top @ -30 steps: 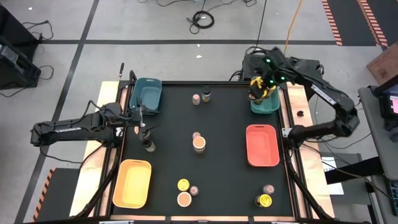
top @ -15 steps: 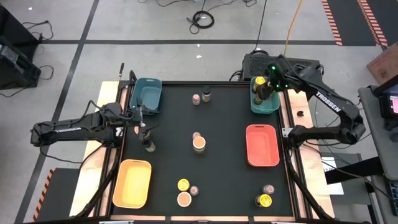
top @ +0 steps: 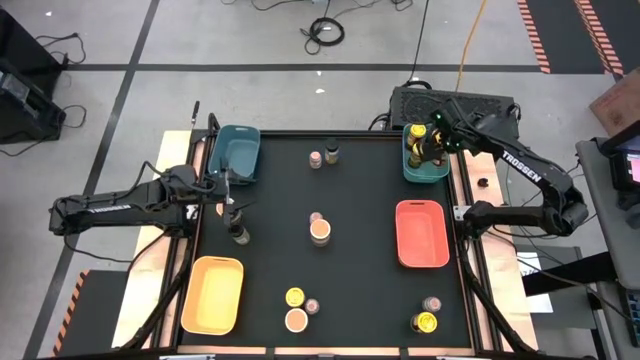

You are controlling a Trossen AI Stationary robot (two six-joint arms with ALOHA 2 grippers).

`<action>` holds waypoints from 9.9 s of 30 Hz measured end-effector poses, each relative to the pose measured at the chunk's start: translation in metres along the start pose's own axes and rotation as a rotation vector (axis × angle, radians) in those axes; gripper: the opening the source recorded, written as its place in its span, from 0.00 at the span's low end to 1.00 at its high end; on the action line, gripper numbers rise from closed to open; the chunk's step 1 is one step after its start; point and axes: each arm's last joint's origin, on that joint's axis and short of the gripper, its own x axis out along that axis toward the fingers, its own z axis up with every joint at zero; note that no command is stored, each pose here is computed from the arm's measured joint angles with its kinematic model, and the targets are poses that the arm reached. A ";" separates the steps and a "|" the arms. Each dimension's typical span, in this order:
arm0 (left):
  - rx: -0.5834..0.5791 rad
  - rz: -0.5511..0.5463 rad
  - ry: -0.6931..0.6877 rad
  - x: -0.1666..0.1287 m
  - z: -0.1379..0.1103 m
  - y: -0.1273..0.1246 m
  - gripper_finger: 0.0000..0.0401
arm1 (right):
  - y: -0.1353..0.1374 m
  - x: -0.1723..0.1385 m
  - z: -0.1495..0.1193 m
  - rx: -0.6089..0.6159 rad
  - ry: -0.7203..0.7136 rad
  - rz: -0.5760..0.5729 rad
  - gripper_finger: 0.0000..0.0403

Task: Sort spices by type
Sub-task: Put the yellow spice bottle into the green bin

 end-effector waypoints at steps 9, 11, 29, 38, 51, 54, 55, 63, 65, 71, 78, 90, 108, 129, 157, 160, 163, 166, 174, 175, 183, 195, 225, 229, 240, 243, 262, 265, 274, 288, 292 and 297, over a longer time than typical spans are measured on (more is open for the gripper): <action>0.000 -0.001 0.001 0.000 0.000 0.000 0.63 | 0.003 0.014 -0.002 0.076 -0.038 -0.005 0.56; 0.000 -0.001 0.001 0.000 0.000 0.000 0.63 | 0.004 0.018 -0.003 0.075 -0.049 -0.023 0.56; -0.001 -0.007 0.016 0.002 -0.001 0.000 0.63 | 0.011 0.050 -0.014 0.047 -0.148 -0.055 0.56; -0.002 -0.011 0.029 0.005 -0.003 0.000 0.63 | 0.013 0.058 -0.016 0.039 -0.151 -0.057 0.56; -0.002 -0.011 0.028 0.005 -0.003 0.000 0.63 | 0.017 0.069 -0.015 0.006 -0.115 -0.080 0.56; -0.002 -0.011 0.030 0.005 -0.003 0.000 0.63 | 0.016 0.066 -0.015 -0.017 -0.131 -0.065 0.56; -0.002 -0.011 0.030 0.005 -0.003 0.000 0.63 | 0.016 0.064 -0.014 -0.017 -0.140 -0.060 0.56; -0.002 -0.012 0.030 0.005 -0.003 0.000 0.63 | 0.010 0.047 -0.016 -0.008 -0.212 -0.017 0.56; -0.002 -0.011 0.029 0.005 -0.003 0.000 0.63 | 0.009 0.043 -0.018 0.001 -0.217 -0.010 0.56; -0.001 -0.011 0.029 0.005 -0.003 0.000 0.63 | 0.006 0.042 -0.029 0.015 -0.114 0.001 0.56; -0.001 -0.012 0.030 0.005 -0.003 0.000 0.63 | 0.011 0.049 -0.033 0.014 -0.043 -0.016 0.56; -0.001 -0.012 0.032 0.005 -0.003 0.000 0.63 | 0.016 0.070 -0.038 -0.033 -0.070 -0.016 0.56; -0.002 -0.012 0.032 0.006 -0.003 0.000 0.63 | 0.017 0.081 -0.042 -0.001 -0.125 -0.004 0.57; -0.003 -0.012 0.033 0.006 -0.003 0.000 0.63 | 0.018 0.071 -0.033 -0.009 -0.138 0.017 0.73; 0.014 -0.018 0.056 0.009 -0.005 -0.001 0.63 | 0.053 0.035 -0.049 -0.066 0.024 0.160 0.03; 0.014 -0.017 0.051 0.009 -0.005 -0.001 0.63 | 0.052 0.035 -0.051 -0.072 0.036 0.147 0.01; 0.015 -0.016 0.045 0.009 -0.004 0.000 0.63 | 0.050 0.036 -0.051 -0.071 0.023 0.095 0.01; 0.016 -0.007 0.031 0.009 -0.003 0.000 0.63 | 0.049 0.038 -0.052 -0.071 0.035 0.069 0.00; -0.076 0.188 -0.060 0.016 0.001 0.007 0.63 | 0.056 0.056 -0.051 -0.100 0.088 -0.016 0.00; -0.076 0.170 -0.090 0.018 -0.001 0.006 0.63 | 0.057 0.058 -0.051 -0.105 0.088 -0.035 0.00; -0.051 0.176 -0.131 0.026 -0.010 0.004 0.63 | 0.058 0.070 -0.048 -0.102 0.065 -0.147 0.00; -0.058 0.182 -0.135 0.026 -0.009 0.005 0.63 | 0.061 0.091 -0.037 -0.081 0.006 -0.247 0.00; -0.053 0.180 -0.131 0.026 -0.010 0.005 0.63 | 0.054 0.096 -0.032 -0.063 -0.060 -0.387 0.00; -0.053 0.179 -0.131 0.026 -0.010 0.005 0.63 | 0.057 0.096 -0.030 -0.075 -0.075 -0.364 0.00; -0.052 0.179 -0.131 0.026 -0.010 0.005 0.63 | 0.067 0.068 -0.030 -0.115 0.036 -0.209 0.00; -0.052 0.178 -0.131 0.026 -0.010 0.005 0.63 | 0.074 0.048 -0.023 -0.127 0.008 -0.175 0.00; -0.040 0.046 -0.156 0.026 -0.009 0.001 0.63 | 0.177 -0.104 -0.070 -0.436 0.020 0.697 0.00; -0.041 0.043 -0.143 0.027 -0.010 0.001 0.63 | 0.184 -0.120 -0.094 -0.373 0.191 0.806 0.00; -0.041 0.040 -0.137 0.027 -0.011 0.001 0.63 | 0.189 -0.158 -0.161 -0.005 0.692 0.777 0.00; -0.015 0.013 -0.190 0.027 -0.006 0.001 0.63 | 0.176 -0.182 -0.231 0.154 0.926 0.538 0.03; -0.036 -0.033 -0.186 0.029 -0.007 -0.001 0.63 | 0.177 -0.177 -0.245 0.141 0.909 0.449 0.12; -0.044 -0.043 -0.161 0.033 -0.010 -0.001 0.63 | 0.189 -0.173 -0.260 0.065 0.896 0.460 0.31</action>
